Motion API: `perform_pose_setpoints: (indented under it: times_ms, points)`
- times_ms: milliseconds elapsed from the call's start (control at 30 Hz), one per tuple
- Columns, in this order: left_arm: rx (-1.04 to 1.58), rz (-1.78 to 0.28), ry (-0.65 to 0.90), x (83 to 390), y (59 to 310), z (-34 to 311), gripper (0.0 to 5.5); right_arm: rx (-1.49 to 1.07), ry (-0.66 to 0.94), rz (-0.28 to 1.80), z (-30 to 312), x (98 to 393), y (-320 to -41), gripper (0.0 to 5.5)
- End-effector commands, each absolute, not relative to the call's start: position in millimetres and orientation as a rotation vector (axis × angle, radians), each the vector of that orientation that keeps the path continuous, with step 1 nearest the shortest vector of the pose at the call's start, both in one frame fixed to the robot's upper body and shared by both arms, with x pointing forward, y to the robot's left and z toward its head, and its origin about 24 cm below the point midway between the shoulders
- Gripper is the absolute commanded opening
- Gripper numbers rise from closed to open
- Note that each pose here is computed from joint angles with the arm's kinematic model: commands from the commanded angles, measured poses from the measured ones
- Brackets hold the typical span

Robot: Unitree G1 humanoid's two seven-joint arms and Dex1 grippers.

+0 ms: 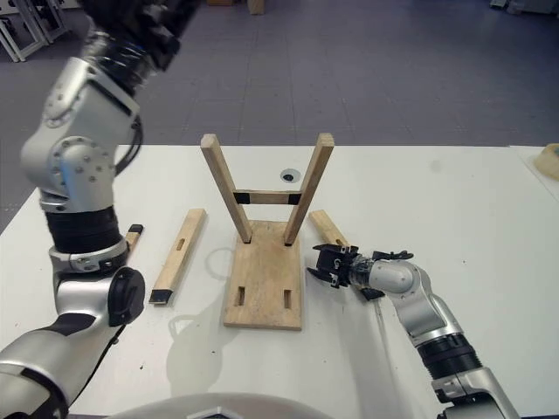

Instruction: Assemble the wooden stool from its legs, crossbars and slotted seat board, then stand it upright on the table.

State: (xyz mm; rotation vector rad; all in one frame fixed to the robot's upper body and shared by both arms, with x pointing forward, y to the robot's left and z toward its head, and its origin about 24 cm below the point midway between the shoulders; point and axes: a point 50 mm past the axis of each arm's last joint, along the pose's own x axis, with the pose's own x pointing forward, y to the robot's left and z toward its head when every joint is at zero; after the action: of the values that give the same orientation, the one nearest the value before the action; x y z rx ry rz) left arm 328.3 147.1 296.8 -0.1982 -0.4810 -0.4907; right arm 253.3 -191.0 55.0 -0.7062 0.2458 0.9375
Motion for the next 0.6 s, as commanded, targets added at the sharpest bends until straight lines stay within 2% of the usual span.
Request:
perform_pose_setpoints:
  times_ms: [33,100,200,300,400,600]
  points:
    - [-0.066,-0.299,-0.374,320,191,255,3.31,-0.480,0.155,0.787,80,255,-189,2.54]
    - [-0.007,-0.241,-0.306,309,209,228,3.31,-0.402,0.124,0.715,89,254,-189,2.54]
    - [0.034,-0.179,-0.168,285,234,180,2.78,-0.328,0.104,0.625,99,253,-190,2.54]
    - [0.041,-0.167,-0.016,255,261,131,2.78,-0.304,0.138,0.553,95,244,-196,2.54]
    - [0.036,-0.143,0.104,226,284,95,2.78,-0.282,0.165,0.501,92,241,-200,2.54]
    - [0.029,-0.165,0.282,206,299,53,2.78,-0.280,0.169,0.527,93,241,-193,2.54]
